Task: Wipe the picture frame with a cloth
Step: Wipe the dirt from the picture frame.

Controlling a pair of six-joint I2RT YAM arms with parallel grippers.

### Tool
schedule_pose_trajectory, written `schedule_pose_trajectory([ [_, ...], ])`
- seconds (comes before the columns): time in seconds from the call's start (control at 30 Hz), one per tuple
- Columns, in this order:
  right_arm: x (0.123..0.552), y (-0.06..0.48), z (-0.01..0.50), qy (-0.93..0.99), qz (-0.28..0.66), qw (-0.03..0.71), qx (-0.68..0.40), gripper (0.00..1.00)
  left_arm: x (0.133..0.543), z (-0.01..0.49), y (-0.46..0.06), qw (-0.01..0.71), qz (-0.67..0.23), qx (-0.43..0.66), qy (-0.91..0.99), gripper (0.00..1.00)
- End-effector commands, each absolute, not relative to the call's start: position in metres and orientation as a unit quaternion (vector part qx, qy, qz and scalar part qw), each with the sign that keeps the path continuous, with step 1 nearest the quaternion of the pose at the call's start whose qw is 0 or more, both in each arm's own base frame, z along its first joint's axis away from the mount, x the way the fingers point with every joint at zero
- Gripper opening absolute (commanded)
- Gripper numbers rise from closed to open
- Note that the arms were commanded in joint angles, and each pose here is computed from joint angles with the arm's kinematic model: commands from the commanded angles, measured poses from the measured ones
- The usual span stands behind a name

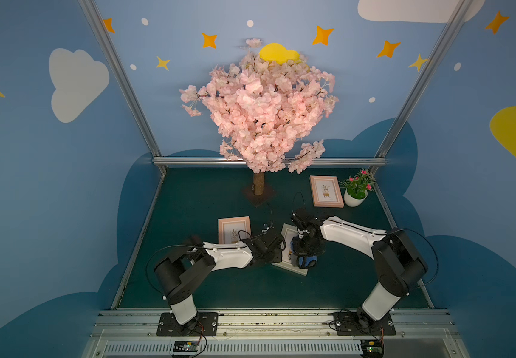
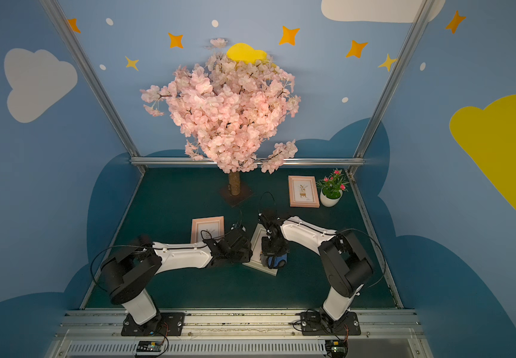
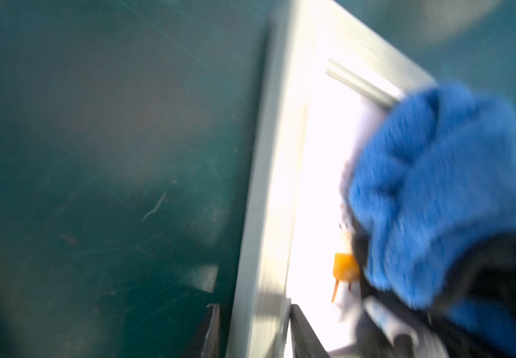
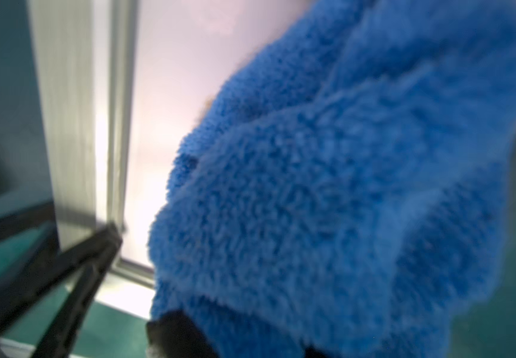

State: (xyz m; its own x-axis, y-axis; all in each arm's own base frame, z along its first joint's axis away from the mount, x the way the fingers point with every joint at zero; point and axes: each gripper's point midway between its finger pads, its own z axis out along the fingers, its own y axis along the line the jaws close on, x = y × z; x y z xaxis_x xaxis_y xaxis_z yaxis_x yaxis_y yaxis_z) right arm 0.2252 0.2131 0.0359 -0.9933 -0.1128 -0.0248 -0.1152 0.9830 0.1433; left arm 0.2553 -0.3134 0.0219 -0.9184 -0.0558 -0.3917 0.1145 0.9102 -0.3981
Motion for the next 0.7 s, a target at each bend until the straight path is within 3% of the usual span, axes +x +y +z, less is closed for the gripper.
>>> schedule_pose_trajectory([
  [0.0, 0.225, 0.206, 0.035, 0.997, 0.057, 0.002, -0.045, 0.00, 0.228, -0.020, -0.280, 0.137, -0.134, 0.016, 0.981, 0.37],
  [0.33, 0.302, 0.218, 0.051, 0.997, 0.050, 0.043, -0.049, 0.00, 0.224, -0.022, -0.284, 0.128, -0.138, 0.030, 0.982, 0.38],
  [0.5, 0.282, 0.216, 0.052, 0.997, 0.054, 0.034, -0.054, 0.00, 0.223, -0.020, -0.285, 0.130, -0.131, 0.047, 0.982, 0.40],
  [0.67, 0.251, 0.198, 0.065, 0.997, 0.060, 0.042, -0.041, 0.00, 0.229, -0.010, -0.294, 0.145, -0.134, 0.090, 0.976, 0.49],
])
